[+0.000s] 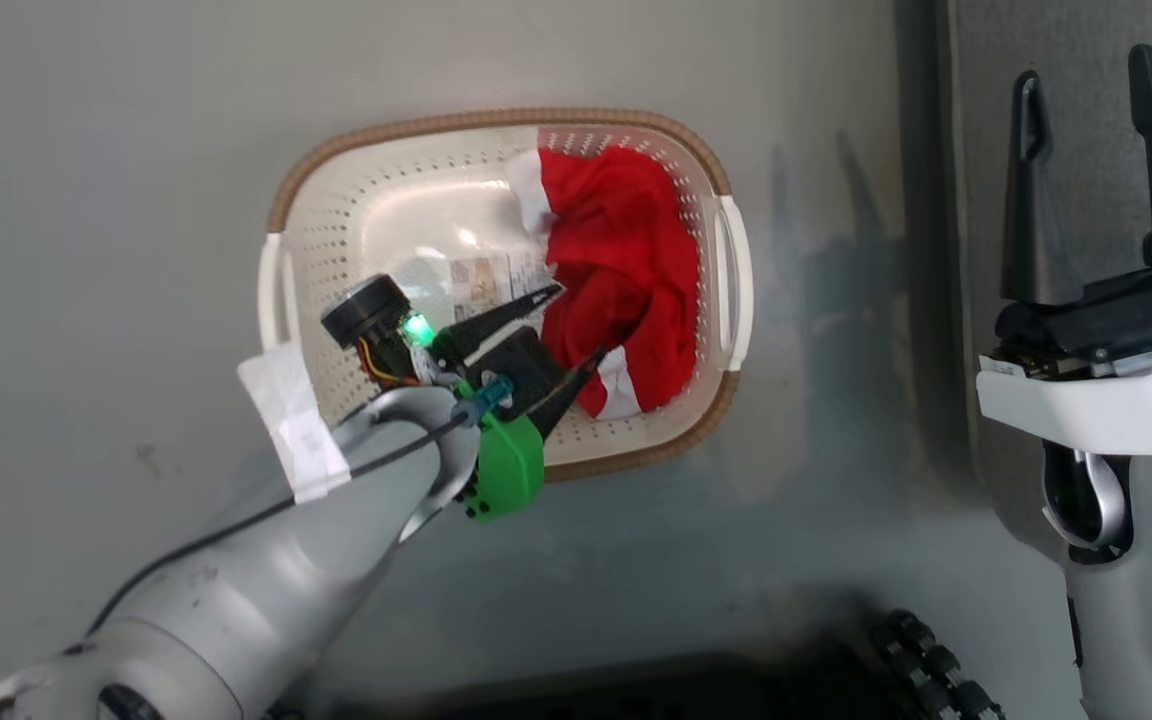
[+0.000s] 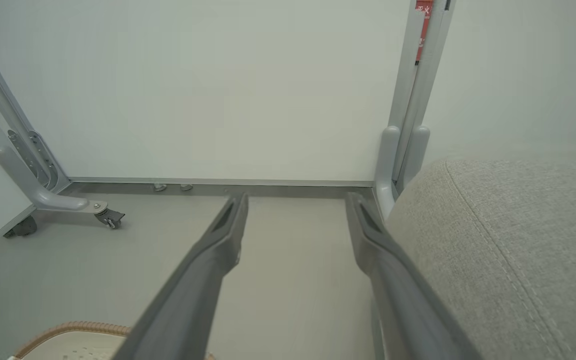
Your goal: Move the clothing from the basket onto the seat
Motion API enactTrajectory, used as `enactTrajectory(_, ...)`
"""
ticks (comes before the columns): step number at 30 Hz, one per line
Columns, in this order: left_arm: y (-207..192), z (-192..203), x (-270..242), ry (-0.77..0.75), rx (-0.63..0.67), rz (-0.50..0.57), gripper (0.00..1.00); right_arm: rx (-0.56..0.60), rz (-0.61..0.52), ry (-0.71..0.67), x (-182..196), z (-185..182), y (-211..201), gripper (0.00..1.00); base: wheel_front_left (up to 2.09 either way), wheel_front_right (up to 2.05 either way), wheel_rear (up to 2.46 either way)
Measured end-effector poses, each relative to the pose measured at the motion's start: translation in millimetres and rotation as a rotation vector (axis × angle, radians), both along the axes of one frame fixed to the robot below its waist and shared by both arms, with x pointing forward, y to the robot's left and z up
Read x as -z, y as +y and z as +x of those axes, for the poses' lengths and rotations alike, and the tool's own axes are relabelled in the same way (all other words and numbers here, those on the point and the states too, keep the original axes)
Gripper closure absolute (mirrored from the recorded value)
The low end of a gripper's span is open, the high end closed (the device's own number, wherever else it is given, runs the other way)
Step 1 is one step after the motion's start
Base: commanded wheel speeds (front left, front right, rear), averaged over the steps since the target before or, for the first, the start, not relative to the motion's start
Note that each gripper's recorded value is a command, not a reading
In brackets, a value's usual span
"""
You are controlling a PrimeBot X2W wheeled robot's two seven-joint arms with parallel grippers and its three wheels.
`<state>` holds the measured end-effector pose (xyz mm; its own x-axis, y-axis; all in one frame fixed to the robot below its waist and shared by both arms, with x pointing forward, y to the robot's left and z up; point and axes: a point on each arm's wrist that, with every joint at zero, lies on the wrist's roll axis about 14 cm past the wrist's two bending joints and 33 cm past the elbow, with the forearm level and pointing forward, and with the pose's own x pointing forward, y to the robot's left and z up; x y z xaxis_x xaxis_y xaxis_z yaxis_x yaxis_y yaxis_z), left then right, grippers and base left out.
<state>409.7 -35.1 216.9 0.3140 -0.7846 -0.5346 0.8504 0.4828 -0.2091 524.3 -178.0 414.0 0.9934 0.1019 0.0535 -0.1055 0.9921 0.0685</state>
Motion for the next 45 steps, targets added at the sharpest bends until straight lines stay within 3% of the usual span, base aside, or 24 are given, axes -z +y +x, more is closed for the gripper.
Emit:
enactTrajectory(8,-17,-7,46,0.112,0.086,0.038,0.00,0.012,-0.045,0.064,31,-2,-7,0.00,0.00,0.00,0.00)
enactTrajectory(18,-34,-45,88,0.220,0.239,0.107,0.00,0.017,-0.099,0.112,57,-4,-13,0.00,0.00,0.00,0.00)
enactTrajectory(40,-40,-67,124,0.286,0.336,0.179,0.00,0.021,-0.136,0.170,81,-10,-19,0.00,0.00,0.00,0.00)
enactTrajectory(41,-40,-69,125,0.278,0.353,0.192,0.15,0.020,-0.136,0.170,80,-10,-19,0.00,0.00,0.00,0.00)
enactTrajectory(42,-40,-70,126,0.277,0.361,0.196,0.72,0.021,-0.137,0.170,79,-11,-20,0.00,0.00,0.00,0.00)
enactTrajectory(43,-40,-71,126,0.278,0.364,0.197,1.00,0.022,-0.138,0.170,78,-11,-20,0.00,0.00,0.00,0.00)
enactTrajectory(45,-41,-76,125,0.308,0.360,0.190,1.00,0.025,-0.135,0.171,77,-12,-21,0.00,0.00,0.00,0.00)
